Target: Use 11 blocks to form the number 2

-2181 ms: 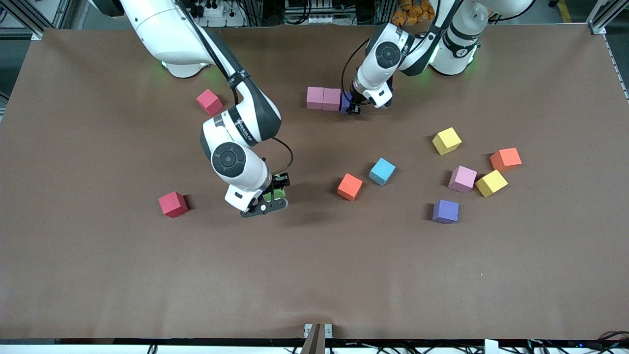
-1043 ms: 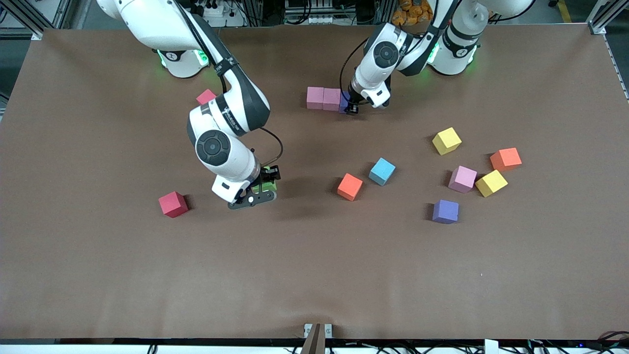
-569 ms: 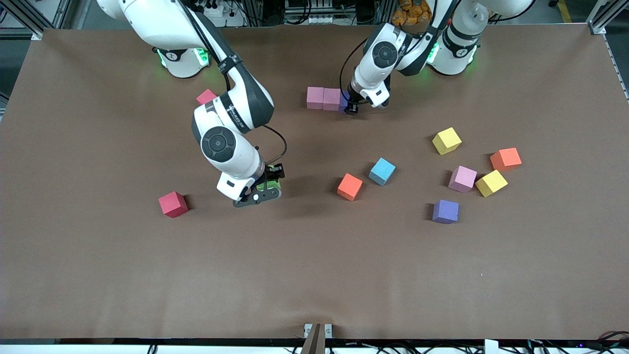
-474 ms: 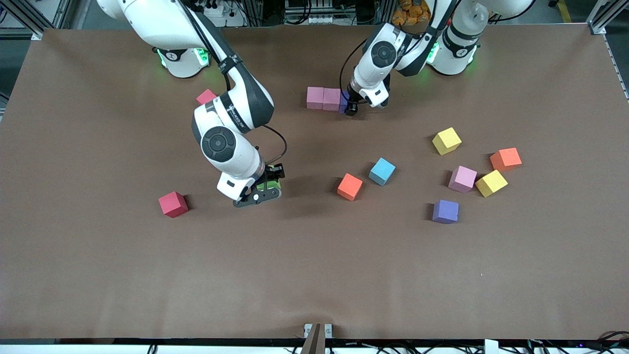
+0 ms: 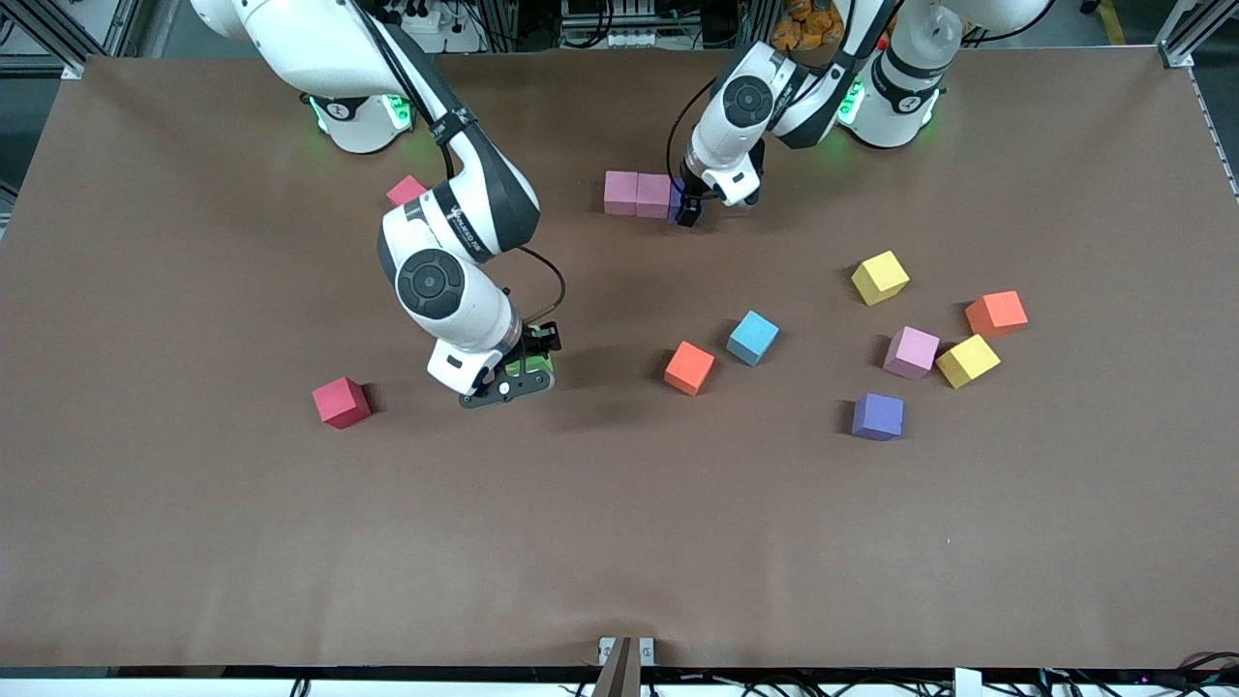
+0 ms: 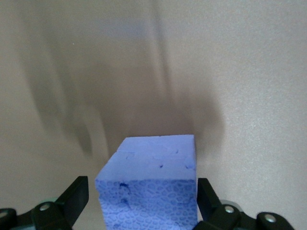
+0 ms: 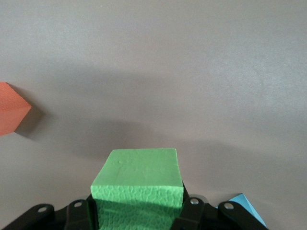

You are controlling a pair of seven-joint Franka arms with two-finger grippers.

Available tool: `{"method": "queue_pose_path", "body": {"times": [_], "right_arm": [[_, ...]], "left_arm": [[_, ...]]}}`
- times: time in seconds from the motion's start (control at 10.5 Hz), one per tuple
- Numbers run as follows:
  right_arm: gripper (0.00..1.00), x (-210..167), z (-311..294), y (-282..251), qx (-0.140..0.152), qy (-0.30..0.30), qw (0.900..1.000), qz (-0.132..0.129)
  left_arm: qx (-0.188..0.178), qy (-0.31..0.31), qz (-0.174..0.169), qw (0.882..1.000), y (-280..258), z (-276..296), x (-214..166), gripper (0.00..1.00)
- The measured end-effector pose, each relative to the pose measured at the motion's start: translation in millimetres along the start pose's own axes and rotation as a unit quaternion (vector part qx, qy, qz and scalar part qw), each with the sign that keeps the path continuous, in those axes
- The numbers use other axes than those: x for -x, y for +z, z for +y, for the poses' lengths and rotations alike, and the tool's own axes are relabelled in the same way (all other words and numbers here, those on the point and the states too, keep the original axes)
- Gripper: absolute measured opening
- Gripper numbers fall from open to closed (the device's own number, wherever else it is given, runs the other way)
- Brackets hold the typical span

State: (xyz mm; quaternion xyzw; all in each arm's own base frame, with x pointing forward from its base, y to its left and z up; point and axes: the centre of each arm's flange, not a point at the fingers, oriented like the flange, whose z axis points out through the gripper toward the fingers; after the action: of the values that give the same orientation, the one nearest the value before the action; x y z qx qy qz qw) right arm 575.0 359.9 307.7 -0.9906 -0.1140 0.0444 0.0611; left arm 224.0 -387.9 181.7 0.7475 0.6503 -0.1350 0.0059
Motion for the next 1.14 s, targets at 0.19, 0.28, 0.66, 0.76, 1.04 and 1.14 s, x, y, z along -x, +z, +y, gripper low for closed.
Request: {"method": "queue_pose_path", "body": {"times": [0.19,0.28,0.66,0.76,1.04,1.14], "right_arm": [[0.56,0,0,0,0.0,0.0,1.0,0.001],[0.56,0,0,0,0.0,0.001,1.0,0.001],[0.56,0,-2,-1,-0.001,0.0,1.0,0.001],[0.56,0,-2,-1,-0.001,0.0,1.0,0.001],[0.56,2,-6,0,-0.001,0.006,1.0,0.001],[0.56,3,-10,0,-0.001,0.007,1.0,0.001]], "left_arm": [[0.001,-0.001,-0.001,1.0,-1,1,1,1.0],[0.002,-0.002,-0.002,1.0,-1,1,1,1.0],[0.005,-0.008,-0.005,1.0,-4,5,4,1.0],[0.005,-0.009,-0.006,1.0,-4,5,4,1.0],[0.005,-0.01,-0.006,1.0,-5,6,4,1.0],[-0.003,-0.011,-0.003,1.0,-4,5,3,1.0]]}}
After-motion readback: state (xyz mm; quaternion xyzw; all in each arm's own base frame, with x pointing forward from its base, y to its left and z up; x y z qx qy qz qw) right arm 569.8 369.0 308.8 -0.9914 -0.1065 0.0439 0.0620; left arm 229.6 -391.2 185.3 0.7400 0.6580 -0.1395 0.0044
